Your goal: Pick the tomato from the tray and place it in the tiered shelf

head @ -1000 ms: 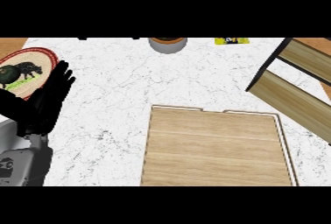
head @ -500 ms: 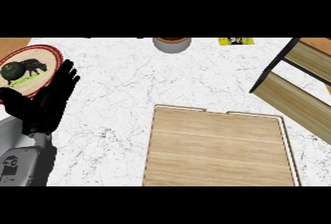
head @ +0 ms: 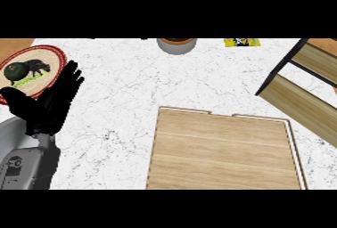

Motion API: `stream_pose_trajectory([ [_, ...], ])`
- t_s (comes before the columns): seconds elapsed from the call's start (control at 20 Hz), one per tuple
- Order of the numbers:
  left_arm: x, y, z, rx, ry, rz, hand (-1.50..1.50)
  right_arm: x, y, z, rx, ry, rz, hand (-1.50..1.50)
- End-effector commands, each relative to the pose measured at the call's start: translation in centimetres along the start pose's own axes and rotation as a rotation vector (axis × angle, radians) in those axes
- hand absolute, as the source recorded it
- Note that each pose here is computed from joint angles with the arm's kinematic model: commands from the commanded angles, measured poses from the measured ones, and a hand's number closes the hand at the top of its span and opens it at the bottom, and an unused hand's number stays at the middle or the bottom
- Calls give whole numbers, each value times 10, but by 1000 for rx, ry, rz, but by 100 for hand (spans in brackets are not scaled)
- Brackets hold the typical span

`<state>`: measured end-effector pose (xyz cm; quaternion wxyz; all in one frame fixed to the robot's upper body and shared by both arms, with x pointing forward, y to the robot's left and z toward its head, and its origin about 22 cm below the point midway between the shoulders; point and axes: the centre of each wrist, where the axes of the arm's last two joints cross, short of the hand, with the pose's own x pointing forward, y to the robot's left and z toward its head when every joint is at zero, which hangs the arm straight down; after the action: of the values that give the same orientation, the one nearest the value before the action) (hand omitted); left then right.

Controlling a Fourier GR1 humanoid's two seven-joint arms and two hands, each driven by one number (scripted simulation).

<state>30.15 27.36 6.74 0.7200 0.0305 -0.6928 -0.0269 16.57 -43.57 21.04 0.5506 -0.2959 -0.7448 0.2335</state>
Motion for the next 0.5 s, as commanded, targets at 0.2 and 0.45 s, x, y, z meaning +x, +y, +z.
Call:
stream_pose_trajectory([
  [0.2,10,-11,-15,-3,-4,-3,0,-55,-81,-41,-21,32,-45,150],
  [0.45,-6,-4,1,5,9,-10,0,-78,-79,-61,-1,9,-48,150],
])
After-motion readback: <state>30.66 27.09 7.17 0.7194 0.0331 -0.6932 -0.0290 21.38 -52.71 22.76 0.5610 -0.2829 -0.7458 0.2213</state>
